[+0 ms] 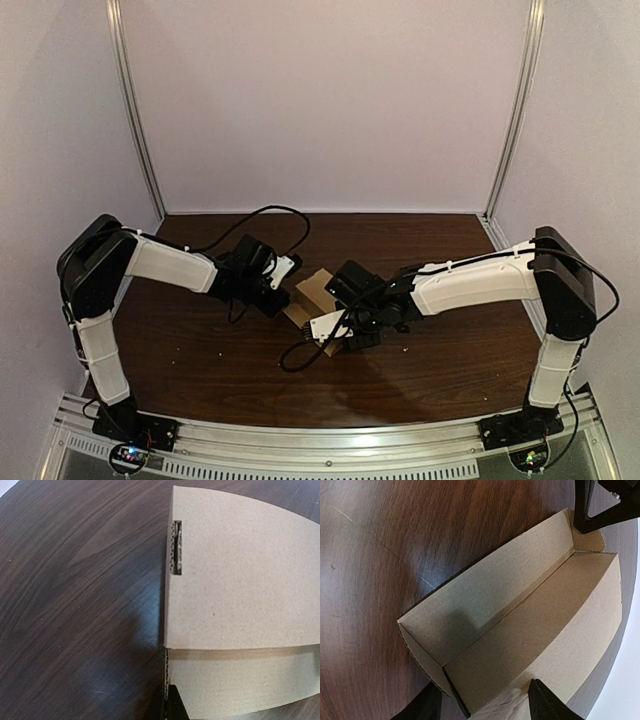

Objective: Fold the paper box

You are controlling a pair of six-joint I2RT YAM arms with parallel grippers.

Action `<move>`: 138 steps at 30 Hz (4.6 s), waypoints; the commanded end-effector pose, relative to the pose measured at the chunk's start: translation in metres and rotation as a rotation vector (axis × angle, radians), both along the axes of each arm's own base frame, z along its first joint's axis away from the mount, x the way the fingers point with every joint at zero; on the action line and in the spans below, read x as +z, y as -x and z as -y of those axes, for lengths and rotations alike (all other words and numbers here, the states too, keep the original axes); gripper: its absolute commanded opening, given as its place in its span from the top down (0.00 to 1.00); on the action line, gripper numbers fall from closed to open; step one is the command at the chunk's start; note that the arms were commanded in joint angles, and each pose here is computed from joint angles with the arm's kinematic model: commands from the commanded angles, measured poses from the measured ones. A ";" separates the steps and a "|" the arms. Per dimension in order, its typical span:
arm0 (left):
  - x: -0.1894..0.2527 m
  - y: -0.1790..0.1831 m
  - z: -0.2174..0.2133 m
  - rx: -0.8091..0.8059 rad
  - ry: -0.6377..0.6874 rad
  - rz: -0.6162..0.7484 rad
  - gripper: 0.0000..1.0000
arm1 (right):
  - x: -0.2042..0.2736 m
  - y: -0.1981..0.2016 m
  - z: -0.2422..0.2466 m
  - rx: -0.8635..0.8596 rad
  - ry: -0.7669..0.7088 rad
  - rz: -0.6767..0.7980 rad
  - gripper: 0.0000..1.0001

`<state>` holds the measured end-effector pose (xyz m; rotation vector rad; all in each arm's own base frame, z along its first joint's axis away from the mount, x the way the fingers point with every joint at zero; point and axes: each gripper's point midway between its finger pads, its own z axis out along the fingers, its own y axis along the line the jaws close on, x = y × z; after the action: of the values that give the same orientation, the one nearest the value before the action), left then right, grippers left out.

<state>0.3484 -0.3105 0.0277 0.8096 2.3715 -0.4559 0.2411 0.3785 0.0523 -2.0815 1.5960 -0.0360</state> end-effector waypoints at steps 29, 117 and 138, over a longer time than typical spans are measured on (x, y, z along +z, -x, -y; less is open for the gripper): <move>0.020 -0.002 0.020 -0.016 -0.036 -0.012 1.00 | -0.032 0.023 0.012 0.042 0.090 -0.135 0.39; 0.019 -0.003 0.034 0.018 -0.268 -0.356 1.00 | -0.045 0.059 0.028 0.155 0.201 -0.308 0.41; 0.013 0.002 0.040 0.011 -0.297 -0.455 1.00 | -0.049 0.060 0.022 0.151 0.225 -0.268 0.41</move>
<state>0.3618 -0.3307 0.0425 0.8822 2.8775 -0.1831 0.2262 0.3829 0.0522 -2.2538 1.5542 0.0174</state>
